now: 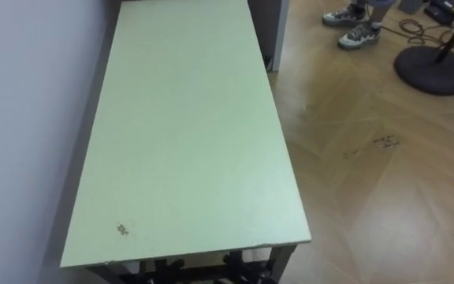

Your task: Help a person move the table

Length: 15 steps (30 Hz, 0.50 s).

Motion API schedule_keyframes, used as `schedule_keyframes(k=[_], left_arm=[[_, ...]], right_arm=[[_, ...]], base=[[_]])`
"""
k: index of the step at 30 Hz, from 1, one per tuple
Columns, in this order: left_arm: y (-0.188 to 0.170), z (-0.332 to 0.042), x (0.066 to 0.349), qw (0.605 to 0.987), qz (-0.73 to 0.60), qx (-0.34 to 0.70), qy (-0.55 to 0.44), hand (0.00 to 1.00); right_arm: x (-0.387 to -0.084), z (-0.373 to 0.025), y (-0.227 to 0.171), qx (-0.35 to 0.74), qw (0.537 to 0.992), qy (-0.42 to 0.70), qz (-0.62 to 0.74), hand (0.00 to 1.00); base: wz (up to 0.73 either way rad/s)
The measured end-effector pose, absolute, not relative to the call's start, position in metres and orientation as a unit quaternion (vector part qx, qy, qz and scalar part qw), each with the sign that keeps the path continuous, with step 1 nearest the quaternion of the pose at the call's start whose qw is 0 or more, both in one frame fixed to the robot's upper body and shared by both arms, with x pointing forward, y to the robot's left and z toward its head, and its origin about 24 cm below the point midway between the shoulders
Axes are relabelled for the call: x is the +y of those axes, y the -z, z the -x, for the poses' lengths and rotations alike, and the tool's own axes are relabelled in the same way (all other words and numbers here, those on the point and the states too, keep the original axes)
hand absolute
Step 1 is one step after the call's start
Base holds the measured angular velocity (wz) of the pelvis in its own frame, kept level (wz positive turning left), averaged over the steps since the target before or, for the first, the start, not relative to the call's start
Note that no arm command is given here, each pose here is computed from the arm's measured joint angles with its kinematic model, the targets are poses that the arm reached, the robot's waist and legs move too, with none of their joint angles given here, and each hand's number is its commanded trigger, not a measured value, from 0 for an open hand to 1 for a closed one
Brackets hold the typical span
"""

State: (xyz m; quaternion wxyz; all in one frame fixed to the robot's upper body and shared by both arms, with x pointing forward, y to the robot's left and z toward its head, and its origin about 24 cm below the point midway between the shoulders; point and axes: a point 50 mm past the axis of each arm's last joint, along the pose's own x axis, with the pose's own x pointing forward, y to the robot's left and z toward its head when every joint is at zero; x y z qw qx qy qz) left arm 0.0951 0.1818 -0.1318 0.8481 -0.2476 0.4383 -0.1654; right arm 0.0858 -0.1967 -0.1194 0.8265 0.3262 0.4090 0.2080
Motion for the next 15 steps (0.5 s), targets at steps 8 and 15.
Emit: schedule_keyframes(k=[8,15], left_arm=[[0.153,-0.062,0.211,0.841,0.184,0.508,0.016,0.00],[0.161,-0.047,0.213,0.831,0.119,0.540,-0.056,0.00]], right_arm=[[-0.211,-0.071,0.140,0.441,0.838,-0.074,-0.313,0.00],[-0.218,-0.059,0.153,0.496,0.835,0.004,-0.238,0.00]], base=[[0.03],[0.07]])
